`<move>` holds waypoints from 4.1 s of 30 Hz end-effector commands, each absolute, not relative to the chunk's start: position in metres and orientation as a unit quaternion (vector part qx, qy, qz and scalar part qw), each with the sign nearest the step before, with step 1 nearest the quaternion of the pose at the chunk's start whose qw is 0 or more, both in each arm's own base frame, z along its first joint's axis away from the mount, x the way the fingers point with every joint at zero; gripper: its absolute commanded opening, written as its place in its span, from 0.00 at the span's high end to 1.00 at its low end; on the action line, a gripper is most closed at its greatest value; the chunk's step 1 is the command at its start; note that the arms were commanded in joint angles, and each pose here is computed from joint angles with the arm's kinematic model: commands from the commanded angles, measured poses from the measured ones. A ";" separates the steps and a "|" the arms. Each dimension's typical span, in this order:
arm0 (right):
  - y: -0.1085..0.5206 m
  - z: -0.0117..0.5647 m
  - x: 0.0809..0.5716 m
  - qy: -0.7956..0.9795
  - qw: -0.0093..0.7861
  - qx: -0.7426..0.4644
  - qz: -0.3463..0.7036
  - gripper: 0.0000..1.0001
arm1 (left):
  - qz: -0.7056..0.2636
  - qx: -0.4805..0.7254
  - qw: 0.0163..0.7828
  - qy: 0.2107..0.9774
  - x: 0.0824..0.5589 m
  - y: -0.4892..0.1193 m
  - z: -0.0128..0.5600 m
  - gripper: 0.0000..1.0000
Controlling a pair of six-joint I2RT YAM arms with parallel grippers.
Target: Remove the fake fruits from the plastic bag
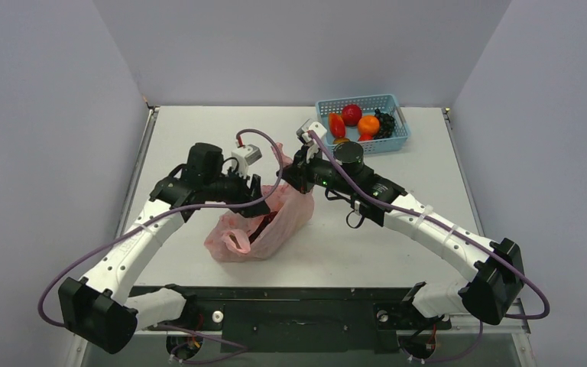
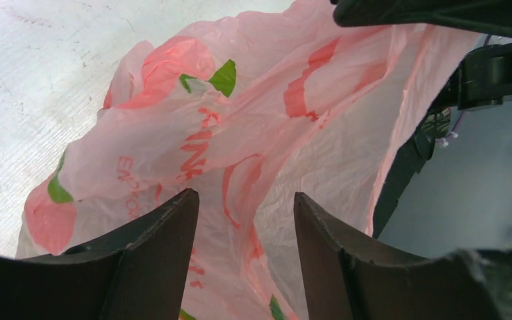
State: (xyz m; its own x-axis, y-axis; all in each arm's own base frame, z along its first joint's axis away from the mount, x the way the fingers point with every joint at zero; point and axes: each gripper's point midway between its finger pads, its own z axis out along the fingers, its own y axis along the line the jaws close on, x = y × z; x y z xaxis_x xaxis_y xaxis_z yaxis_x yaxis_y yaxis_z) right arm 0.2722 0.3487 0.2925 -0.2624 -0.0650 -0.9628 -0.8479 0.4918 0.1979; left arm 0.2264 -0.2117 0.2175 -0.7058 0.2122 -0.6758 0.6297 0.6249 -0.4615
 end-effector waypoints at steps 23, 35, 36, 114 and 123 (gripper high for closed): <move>0.283 0.292 0.279 0.839 0.460 -0.021 0.291 0.27 | -0.340 0.240 0.401 0.816 0.263 -0.230 0.229 1.00; 0.247 0.260 0.211 0.852 0.395 0.178 0.293 0.14 | -0.386 0.215 0.383 0.811 0.255 -0.237 0.236 1.00; 0.255 0.257 0.205 0.851 0.390 0.174 0.306 0.14 | -0.388 0.214 0.381 0.811 0.254 -0.237 0.236 1.00; 0.225 0.108 0.288 0.849 0.304 0.029 0.431 1.00 | -0.205 -0.171 0.470 0.841 0.288 0.009 0.290 1.00; 0.260 0.151 0.260 0.848 0.334 -0.054 0.409 0.57 | -0.267 -0.129 0.486 0.822 0.262 -0.032 0.322 0.55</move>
State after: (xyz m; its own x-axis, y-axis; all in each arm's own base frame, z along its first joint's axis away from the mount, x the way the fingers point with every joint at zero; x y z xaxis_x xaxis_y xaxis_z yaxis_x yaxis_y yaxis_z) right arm 0.2588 0.2509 0.1043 -0.8565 0.2180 -0.4678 -0.2379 0.6376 0.7327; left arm 0.2731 -0.0153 0.2746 -0.5755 -0.5202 -0.6311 -0.0820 0.8045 -0.5883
